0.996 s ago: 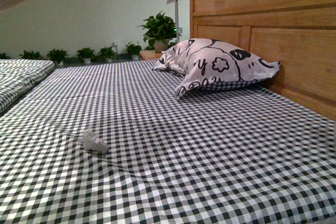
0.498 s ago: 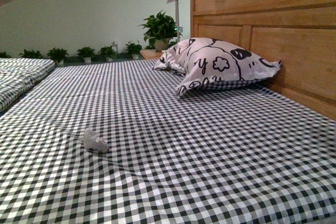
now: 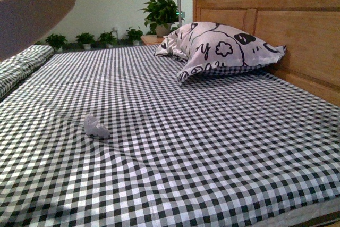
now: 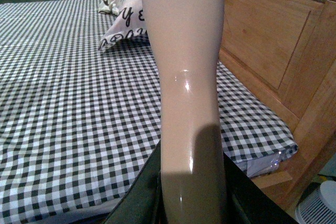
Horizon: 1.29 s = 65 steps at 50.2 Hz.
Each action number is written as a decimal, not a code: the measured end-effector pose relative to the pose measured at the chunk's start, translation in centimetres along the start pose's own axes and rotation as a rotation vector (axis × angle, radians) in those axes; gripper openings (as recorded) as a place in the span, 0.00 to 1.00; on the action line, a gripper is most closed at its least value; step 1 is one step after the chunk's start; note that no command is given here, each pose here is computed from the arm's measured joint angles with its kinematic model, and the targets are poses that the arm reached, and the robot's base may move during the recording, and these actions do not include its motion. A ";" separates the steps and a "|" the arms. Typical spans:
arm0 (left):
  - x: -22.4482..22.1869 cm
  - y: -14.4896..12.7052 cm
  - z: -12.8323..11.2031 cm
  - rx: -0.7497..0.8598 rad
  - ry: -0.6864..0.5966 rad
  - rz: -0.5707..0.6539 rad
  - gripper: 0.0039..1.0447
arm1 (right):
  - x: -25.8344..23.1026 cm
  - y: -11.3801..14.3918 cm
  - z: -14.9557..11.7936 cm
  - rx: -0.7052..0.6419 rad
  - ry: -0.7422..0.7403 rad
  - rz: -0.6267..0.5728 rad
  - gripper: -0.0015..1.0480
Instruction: Clean up trash
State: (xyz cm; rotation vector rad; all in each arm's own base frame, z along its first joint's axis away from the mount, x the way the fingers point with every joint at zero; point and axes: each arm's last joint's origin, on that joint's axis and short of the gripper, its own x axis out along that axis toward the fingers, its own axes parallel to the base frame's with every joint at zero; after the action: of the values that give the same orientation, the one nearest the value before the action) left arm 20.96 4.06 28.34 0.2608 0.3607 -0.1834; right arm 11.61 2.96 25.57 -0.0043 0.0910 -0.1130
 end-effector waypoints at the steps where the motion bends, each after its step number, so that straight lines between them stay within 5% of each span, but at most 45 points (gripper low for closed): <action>1: 0.5 0.4 -0.2 0.027 0.007 -0.013 0.24 | 0.0 0.0 0.0 0.000 0.000 0.000 0.19; 19: 7.0 4.0 -2.1 0.327 0.096 -0.114 0.24 | 0.0 0.0 0.0 0.000 0.000 0.000 0.19; 29: 10.1 4.7 -5.3 0.464 0.191 -0.179 0.24 | 0.0 0.0 0.0 0.000 0.000 0.000 0.19; 48: 11.6 6.6 -8.4 0.469 0.270 -0.191 0.24 | 0.0 0.0 0.0 0.000 0.000 0.000 0.19; 65: 13.0 6.8 -8.7 0.467 0.270 -0.206 0.24 | 0.0 0.0 0.0 0.000 0.000 0.000 0.19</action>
State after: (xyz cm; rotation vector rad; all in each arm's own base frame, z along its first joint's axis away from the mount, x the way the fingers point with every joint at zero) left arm 31.56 11.27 17.12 0.7144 0.6129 -0.4383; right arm 11.61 2.96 25.57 -0.0043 0.0910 -0.1130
